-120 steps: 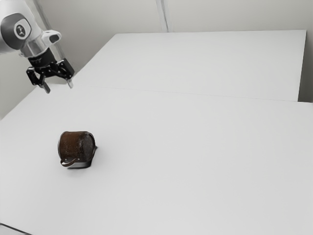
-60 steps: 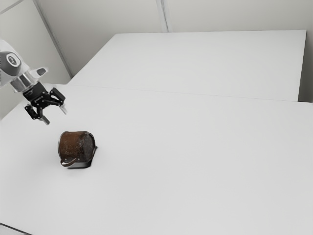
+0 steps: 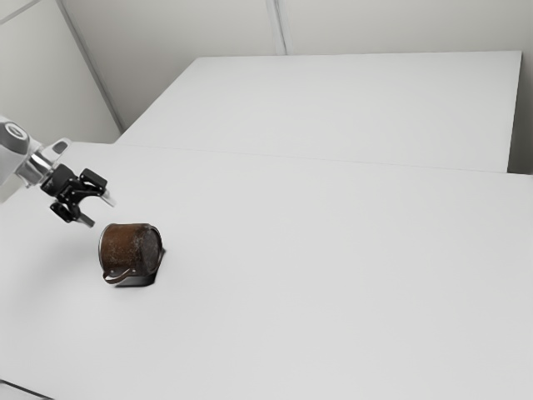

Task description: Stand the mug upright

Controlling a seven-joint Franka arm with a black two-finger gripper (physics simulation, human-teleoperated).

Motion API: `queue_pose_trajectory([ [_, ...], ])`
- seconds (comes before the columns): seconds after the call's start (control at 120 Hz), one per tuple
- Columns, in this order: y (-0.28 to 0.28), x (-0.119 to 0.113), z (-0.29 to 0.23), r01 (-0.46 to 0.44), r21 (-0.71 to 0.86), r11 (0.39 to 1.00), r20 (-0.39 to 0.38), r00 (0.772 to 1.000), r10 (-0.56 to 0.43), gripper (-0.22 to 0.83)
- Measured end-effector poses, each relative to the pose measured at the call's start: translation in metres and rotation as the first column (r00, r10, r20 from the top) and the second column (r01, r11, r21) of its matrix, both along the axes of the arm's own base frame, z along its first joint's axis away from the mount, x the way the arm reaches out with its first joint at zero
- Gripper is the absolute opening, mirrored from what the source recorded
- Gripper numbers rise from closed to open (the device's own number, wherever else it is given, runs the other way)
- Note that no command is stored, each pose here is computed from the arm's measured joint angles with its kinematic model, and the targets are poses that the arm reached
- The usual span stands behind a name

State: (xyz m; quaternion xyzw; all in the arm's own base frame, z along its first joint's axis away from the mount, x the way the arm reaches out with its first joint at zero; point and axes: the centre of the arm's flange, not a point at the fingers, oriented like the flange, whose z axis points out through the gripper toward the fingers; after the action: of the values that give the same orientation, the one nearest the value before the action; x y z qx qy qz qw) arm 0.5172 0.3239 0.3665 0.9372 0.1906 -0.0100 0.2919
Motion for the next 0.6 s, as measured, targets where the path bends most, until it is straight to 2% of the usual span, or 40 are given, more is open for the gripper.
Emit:
queue_pose_trajectory([
  [0.083,-0.005,-0.002,-0.012,-0.005,-0.053,0.999,0.027,1.0,0.007,0.62],
  [0.25,-0.01,-0.023,-0.034,-0.04,-0.138,0.99,0.044,0.998,0.047,0.62],
  [0.425,-0.021,-0.023,-0.035,-0.032,-0.18,0.983,0.088,0.995,0.048,0.62],
  [0.6,-0.034,-0.029,-0.053,-0.067,-0.277,0.959,0.113,0.988,0.101,0.62],
])
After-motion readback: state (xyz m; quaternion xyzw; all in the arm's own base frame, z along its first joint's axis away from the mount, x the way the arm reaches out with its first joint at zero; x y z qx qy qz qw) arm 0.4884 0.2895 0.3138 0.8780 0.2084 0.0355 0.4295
